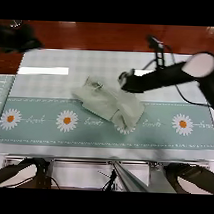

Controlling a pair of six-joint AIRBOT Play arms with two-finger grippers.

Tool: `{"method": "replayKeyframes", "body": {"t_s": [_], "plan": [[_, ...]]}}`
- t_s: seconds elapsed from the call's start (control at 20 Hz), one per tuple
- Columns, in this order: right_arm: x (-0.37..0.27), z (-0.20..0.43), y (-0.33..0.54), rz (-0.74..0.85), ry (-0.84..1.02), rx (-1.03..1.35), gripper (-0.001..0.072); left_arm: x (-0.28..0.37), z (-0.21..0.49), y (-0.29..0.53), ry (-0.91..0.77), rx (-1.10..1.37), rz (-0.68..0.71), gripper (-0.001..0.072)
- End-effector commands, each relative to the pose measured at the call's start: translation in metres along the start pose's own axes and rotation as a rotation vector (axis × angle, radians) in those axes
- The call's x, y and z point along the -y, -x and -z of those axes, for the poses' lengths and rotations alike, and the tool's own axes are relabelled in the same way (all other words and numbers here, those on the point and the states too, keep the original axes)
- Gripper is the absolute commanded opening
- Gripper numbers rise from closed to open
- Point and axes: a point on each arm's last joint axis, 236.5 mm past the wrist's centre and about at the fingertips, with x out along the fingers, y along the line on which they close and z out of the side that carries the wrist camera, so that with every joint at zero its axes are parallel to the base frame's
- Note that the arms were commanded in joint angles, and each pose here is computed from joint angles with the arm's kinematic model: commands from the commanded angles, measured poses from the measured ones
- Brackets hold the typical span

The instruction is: Fold the shirts.

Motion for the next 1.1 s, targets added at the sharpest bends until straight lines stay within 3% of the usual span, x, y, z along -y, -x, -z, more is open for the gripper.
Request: {"method": "replayKeyframes", "body": {"t_s": [0.0,0.3,0.35,0.4,0.45,0.6,0.75,0.9,1.05], "plan": [[-0.018,-0.033,-0.080,-0.073,-0.004,-0.045,0.0027,-0.013,0.028,0.082,-0.067,0.159,-0.102,0.0028],[-0.033,-0.057,-0.171,-0.211,-0.114,-0.093,0.0027,-0.014,0.154,0.040,0.062,0.079,-0.020,0.0027],[-0.034,-0.058,-0.183,-0.229,-0.131,-0.100,0.0105,-0.016,0.169,0.026,0.102,0.053,0.007,0.0027],[-0.035,-0.058,-0.191,-0.244,-0.147,-0.103,0.0460,-0.019,0.181,0.013,0.143,0.034,0.027,0.0027],[-0.037,-0.060,-0.192,-0.265,-0.159,-0.104,0.0627,-0.026,0.192,-0.001,0.181,0.018,0.032,0.0027],[-0.039,-0.072,-0.151,-0.356,-0.159,-0.134,0.0627,-0.047,0.212,-0.027,0.248,-0.020,0.005,0.0027],[-0.001,-0.099,-0.056,-0.316,-0.125,-0.090,0.0620,-0.054,0.220,-0.037,0.273,-0.054,-0.003,0.0027],[0.060,-0.096,0.052,0.040,0.010,-0.002,0.0620,-0.054,0.221,-0.038,0.275,-0.059,-0.003,0.0027],[0.133,-0.053,0.133,0.480,-0.044,0.111,0.0620,-0.054,0.221,-0.038,0.275,-0.062,-0.002,0.0028]]}}
